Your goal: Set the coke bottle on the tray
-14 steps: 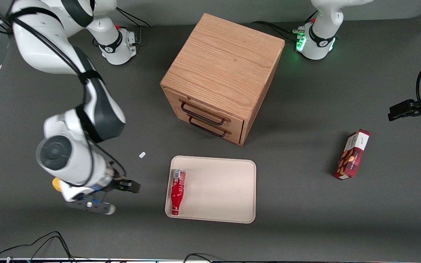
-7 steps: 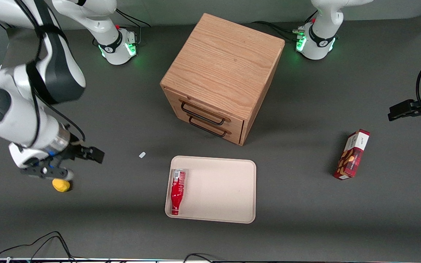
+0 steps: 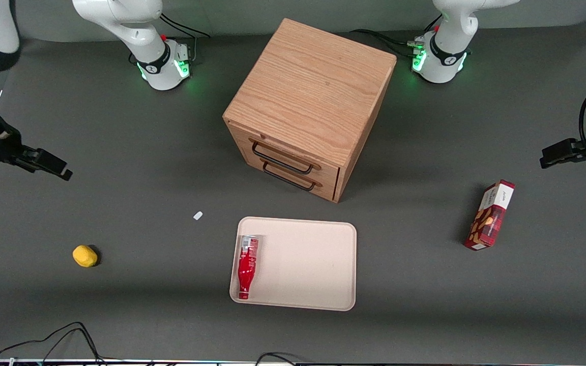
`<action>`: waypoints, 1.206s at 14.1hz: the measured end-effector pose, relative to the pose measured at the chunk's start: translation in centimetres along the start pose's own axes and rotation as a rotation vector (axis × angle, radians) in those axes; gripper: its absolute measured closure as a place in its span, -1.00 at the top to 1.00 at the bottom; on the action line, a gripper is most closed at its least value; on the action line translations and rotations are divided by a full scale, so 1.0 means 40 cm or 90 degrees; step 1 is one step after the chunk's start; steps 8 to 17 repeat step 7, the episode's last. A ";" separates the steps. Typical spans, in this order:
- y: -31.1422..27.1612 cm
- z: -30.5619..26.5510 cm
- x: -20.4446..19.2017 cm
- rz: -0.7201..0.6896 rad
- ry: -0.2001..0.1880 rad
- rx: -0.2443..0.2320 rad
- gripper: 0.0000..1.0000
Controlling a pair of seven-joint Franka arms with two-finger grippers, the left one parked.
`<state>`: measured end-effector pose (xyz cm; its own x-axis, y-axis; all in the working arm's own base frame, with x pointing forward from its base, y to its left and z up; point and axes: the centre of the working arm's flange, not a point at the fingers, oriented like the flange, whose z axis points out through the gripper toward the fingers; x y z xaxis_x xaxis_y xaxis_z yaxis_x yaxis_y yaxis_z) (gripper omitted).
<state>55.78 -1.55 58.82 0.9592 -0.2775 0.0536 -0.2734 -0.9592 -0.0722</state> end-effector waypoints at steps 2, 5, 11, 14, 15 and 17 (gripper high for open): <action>-0.005 -0.031 -0.008 -0.003 -0.007 -0.001 1.00; 0.001 -0.032 -0.004 -0.003 -0.007 -0.012 1.00; -0.011 -0.025 0.003 -0.014 -0.004 -0.030 1.00; -0.011 -0.025 0.003 -0.014 -0.004 -0.030 1.00; -0.011 -0.025 0.003 -0.014 -0.004 -0.030 1.00; -0.011 -0.025 0.003 -0.014 -0.004 -0.030 1.00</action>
